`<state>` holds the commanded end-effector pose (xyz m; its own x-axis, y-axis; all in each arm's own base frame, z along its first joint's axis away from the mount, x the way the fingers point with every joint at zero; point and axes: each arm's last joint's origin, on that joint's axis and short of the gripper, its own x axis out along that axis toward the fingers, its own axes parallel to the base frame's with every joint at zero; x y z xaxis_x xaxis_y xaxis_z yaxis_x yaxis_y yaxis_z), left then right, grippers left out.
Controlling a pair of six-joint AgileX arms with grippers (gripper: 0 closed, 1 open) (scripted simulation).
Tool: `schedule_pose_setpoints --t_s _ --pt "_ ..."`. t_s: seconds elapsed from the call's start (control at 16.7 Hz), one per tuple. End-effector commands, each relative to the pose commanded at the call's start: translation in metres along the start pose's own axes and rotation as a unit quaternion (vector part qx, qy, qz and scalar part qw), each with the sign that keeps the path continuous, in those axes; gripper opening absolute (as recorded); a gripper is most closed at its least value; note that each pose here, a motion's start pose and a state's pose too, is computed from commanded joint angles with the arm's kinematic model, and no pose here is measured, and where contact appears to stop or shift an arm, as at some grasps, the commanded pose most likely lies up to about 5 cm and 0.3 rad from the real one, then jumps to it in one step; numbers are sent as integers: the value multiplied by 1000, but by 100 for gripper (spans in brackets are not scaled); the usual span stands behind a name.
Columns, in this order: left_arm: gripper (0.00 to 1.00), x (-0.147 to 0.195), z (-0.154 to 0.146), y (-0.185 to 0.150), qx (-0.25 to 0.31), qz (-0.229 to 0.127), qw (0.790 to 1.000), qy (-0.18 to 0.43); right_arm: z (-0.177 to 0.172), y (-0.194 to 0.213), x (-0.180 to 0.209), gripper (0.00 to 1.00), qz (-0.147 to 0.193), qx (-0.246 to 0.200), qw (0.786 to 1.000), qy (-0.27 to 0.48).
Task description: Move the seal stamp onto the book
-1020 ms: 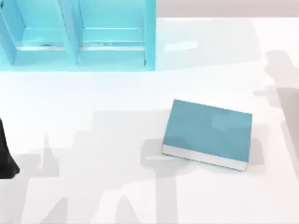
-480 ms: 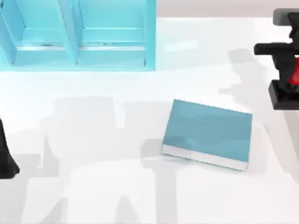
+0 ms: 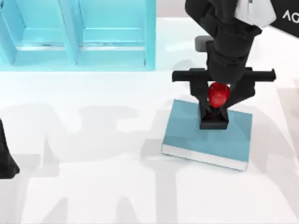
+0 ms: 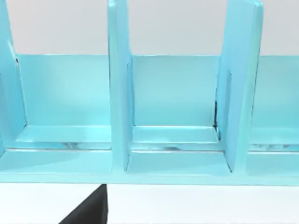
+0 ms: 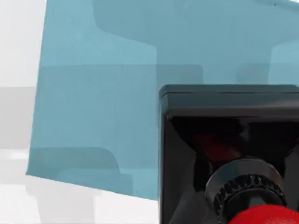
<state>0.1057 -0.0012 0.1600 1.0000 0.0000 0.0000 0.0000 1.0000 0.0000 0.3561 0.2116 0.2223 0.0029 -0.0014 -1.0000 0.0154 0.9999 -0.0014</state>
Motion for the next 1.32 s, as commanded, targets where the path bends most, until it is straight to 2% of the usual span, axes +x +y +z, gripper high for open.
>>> schedule_pose_setpoints --t_s 0.66,1.32 --pt "100 0 0 0 0 0 1000 0 0 0 -5 0 0 0 1000 0" --pt "100 0 0 0 0 0 1000 0 0 0 -5 83 0 0 1000 0"
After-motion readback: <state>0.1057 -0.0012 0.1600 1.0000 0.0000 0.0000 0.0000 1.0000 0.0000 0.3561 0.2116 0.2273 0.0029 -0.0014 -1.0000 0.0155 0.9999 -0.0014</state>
